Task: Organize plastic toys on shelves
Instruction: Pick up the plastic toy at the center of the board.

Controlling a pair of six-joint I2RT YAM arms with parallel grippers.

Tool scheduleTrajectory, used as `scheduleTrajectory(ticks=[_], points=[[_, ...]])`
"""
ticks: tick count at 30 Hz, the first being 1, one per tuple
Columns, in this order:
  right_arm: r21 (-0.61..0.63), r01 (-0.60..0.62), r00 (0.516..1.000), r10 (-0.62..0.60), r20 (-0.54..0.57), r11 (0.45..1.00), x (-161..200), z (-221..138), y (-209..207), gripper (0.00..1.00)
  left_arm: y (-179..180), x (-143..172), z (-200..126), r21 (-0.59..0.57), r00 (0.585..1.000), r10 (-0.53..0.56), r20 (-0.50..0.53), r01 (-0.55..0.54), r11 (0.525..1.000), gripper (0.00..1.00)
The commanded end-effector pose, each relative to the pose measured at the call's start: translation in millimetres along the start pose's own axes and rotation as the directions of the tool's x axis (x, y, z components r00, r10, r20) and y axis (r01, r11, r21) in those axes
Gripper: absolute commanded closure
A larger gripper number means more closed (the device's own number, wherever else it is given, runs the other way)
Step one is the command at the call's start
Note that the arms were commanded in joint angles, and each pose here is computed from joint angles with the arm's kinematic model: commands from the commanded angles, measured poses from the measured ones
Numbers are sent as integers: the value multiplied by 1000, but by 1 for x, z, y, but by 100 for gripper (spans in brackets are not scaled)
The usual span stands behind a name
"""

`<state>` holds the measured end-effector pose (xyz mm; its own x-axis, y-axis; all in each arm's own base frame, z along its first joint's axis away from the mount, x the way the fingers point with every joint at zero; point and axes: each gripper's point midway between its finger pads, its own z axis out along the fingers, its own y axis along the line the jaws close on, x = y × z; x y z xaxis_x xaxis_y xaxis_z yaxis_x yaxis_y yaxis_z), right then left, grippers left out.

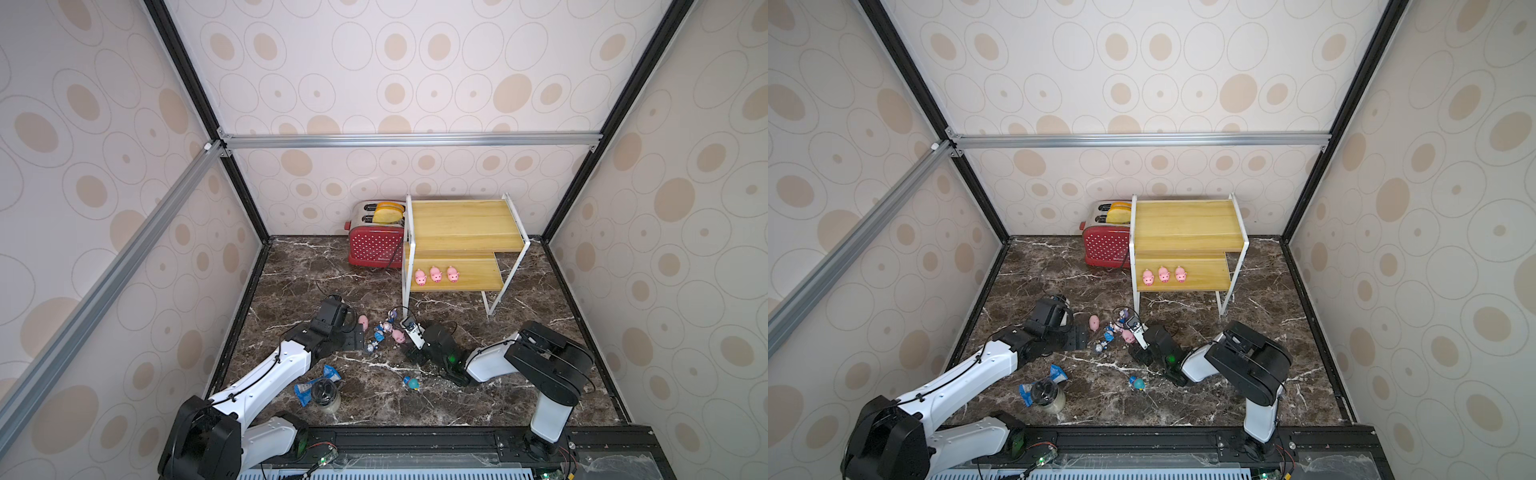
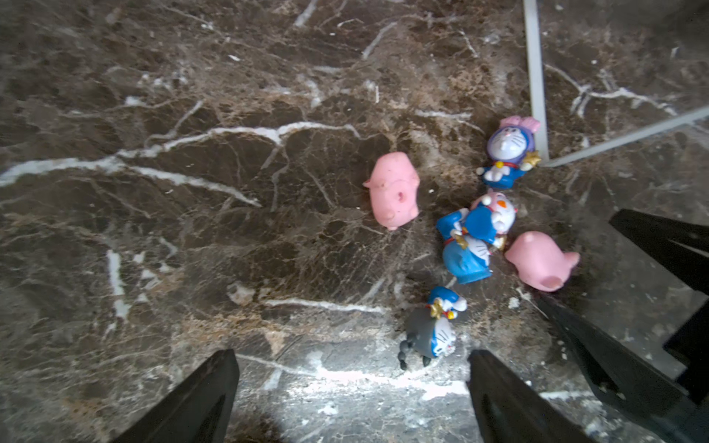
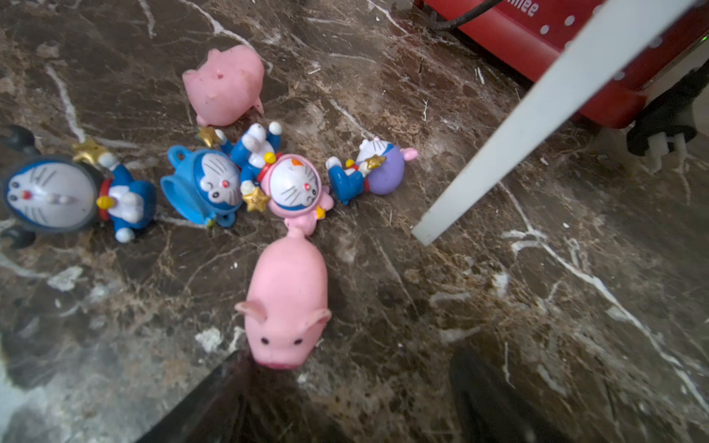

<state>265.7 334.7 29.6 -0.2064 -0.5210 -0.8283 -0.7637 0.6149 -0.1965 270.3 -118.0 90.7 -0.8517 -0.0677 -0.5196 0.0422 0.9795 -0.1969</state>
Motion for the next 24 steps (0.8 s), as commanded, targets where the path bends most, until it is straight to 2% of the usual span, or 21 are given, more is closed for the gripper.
scheduleTrajectory(ticks=[1,5,8,21,24], points=[[-108,60,998,-56,39,992,2,-4,17,17,-26,-3,-2,146,998,55,9,-55,988,4],[-188,62,995,-45,95,980,-12,0,32,20,-45,0,-3,252,996,93,8,-92,963,5],[-191,54,992,-31,122,980,-17,7,33,23,-55,3,-4,303,993,117,3,-113,946,6],[-137,29,990,-9,143,990,-15,19,26,43,-53,6,-2,295,995,97,-23,-86,952,7],[-140,27,988,-6,152,990,-16,19,27,52,-53,7,-1,290,995,96,-27,-84,953,7]])
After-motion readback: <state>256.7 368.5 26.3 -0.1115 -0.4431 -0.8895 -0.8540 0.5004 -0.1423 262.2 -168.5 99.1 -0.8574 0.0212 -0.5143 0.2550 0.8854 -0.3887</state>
